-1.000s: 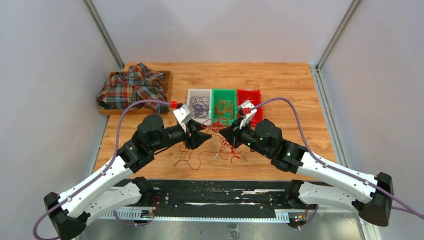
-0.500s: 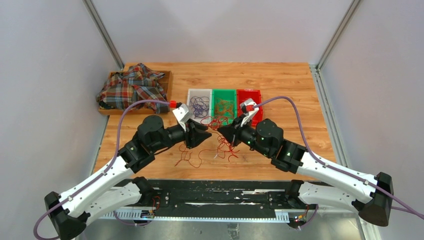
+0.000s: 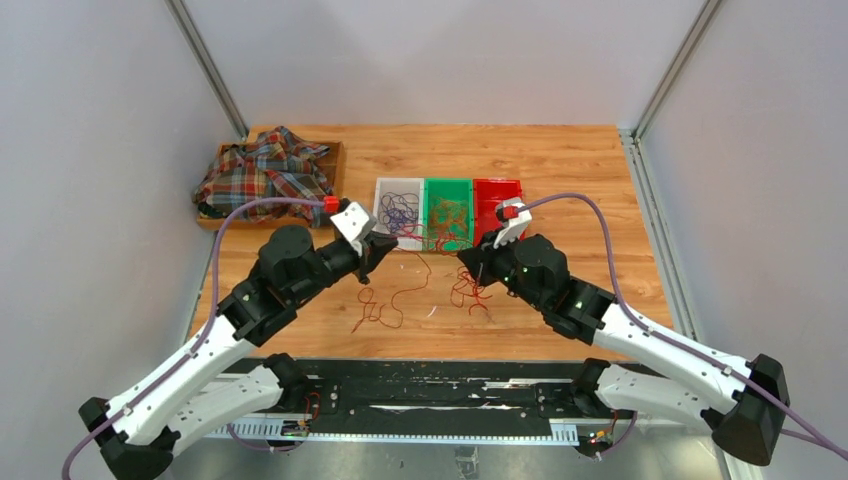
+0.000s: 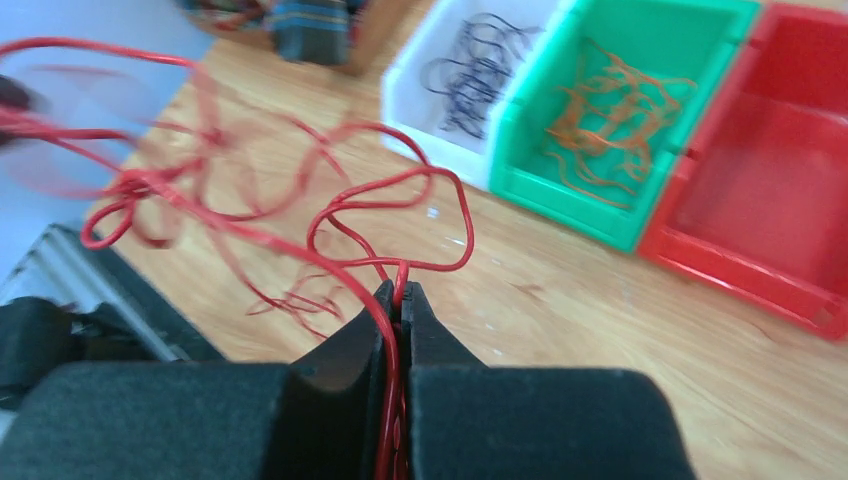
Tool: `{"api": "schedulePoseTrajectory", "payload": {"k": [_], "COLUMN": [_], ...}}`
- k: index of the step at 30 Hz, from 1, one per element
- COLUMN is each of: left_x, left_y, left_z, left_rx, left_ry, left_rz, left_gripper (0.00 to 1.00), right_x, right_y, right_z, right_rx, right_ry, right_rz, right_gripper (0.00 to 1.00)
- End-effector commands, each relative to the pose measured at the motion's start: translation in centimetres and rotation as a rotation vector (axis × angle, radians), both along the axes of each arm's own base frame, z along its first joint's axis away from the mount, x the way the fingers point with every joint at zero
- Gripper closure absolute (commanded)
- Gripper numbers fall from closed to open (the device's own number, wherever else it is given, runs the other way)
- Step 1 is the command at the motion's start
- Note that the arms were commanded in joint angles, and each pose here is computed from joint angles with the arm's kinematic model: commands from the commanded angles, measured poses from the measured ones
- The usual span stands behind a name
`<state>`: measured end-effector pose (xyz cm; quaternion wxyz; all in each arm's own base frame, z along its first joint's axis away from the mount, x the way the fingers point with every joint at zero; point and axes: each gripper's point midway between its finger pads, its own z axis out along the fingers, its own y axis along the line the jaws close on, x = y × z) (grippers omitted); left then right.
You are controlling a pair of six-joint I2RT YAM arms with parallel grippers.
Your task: Untangle the cables
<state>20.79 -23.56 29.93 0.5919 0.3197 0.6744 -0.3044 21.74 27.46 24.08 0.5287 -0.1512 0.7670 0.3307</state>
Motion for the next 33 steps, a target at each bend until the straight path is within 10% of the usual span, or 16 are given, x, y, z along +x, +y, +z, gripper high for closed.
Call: {"api": "schedulePoseTrajectory", "payload": {"k": [1, 13, 33], "left_x": [1.2, 3.1, -0.4], "left_y": [4.5, 10.6, 11.6], "left_z": [1.7, 13.5, 35.8], "left_rx": [0.148, 0.304, 0.000], "left_ry": [-0.179, -0.687, -1.038], "left_rz": [0.151, 0.434, 0.498], "left_gripper": [0.99, 0.99, 0.99], "right_x": [1.9, 1.3, -1.1], "right_y": [-4.9, -7.5, -3.7], "right_z": [-4.2, -10.3, -14.2], "right_rx": [-0.117, -0.326, -0.297], "right_ry": [0.068, 0.173, 0.314], "right_rz": [-0.179, -0.221, -0.017], "right_gripper": [0.99, 0.99, 0.97]}}
